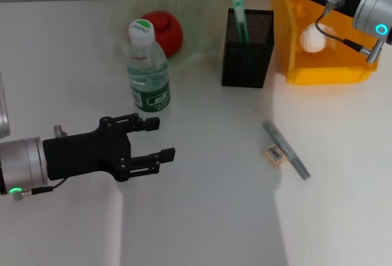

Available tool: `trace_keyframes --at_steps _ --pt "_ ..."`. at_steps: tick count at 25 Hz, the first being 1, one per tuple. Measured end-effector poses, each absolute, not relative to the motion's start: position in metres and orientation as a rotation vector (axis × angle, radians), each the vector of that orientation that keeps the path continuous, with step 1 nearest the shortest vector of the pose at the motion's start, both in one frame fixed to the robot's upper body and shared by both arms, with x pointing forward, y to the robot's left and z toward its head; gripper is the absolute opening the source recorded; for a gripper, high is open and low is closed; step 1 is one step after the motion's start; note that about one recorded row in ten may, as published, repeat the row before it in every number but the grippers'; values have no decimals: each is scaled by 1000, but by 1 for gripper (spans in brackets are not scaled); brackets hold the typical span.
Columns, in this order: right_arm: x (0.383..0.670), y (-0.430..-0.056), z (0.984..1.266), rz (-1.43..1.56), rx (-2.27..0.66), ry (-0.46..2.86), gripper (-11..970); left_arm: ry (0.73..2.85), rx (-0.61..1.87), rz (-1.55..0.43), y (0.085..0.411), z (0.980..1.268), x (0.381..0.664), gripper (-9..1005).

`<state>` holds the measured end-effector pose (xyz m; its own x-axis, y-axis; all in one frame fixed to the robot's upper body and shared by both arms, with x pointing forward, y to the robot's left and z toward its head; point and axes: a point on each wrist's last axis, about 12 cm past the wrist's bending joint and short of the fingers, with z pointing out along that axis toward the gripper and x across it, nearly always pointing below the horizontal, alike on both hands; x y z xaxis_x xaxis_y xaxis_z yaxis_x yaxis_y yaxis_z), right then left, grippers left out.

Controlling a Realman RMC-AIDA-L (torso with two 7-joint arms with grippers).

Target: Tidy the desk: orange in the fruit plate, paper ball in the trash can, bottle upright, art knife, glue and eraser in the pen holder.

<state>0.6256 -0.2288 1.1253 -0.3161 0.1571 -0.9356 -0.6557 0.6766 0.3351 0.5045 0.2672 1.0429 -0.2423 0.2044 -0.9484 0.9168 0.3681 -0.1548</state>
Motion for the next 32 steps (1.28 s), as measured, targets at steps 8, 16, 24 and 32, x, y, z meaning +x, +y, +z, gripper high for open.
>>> trace_keyframes --at_steps 8,16,24,32 --pt "614 -230 1159 865 -623 1791 513 1687 1006 -955 267 1043 504 714" --pt "584 -226 1247 652 -1111 2053 735 1686 1003 -963 270 1043 501 714" --pt "573 -206 1241 463 -1759 2364 796 1673 1010 -988 271 1045 498 714" --pt "575 -182 1192 357 -2083 2282 794 1685 994 -1027 268 1048 501 714"
